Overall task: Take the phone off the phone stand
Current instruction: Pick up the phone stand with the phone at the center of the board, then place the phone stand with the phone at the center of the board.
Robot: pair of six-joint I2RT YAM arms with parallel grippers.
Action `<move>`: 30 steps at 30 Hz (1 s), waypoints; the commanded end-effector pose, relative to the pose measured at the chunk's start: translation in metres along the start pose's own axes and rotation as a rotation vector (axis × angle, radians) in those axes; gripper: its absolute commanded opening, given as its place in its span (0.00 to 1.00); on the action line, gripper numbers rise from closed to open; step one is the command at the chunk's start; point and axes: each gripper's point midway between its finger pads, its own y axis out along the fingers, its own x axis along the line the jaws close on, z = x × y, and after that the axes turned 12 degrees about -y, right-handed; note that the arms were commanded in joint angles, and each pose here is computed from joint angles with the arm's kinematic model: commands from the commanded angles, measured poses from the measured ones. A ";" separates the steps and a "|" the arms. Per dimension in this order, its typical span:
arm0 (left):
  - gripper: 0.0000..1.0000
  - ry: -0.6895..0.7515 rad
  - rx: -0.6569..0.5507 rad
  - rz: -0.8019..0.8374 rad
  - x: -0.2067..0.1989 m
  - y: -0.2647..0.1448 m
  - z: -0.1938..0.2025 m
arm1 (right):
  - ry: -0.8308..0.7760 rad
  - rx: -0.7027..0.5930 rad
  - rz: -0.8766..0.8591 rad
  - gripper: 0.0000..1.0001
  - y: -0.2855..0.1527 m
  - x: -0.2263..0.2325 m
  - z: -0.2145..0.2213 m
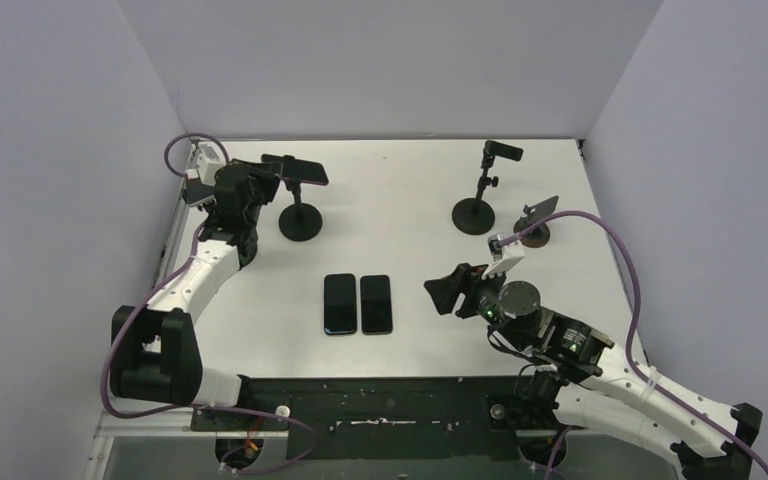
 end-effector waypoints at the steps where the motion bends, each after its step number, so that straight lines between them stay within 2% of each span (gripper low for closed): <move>1: 0.00 -0.039 0.047 0.248 -0.082 -0.009 -0.001 | 0.004 -0.067 0.005 0.62 -0.009 0.003 -0.030; 8: 0.00 -0.057 0.111 0.352 -0.117 -0.019 0.005 | -0.020 -0.068 0.023 0.62 -0.014 0.001 -0.038; 13: 0.00 -0.069 0.211 0.456 -0.144 -0.028 0.019 | -0.037 -0.072 0.047 0.62 -0.019 -0.004 -0.045; 23: 0.00 -0.024 0.593 0.618 -0.177 -0.050 0.094 | -0.087 -0.193 0.035 0.65 -0.040 -0.009 -0.072; 30: 0.00 0.056 0.839 0.639 -0.173 -0.066 0.151 | -0.272 -0.122 -0.025 0.71 -0.050 0.004 -0.088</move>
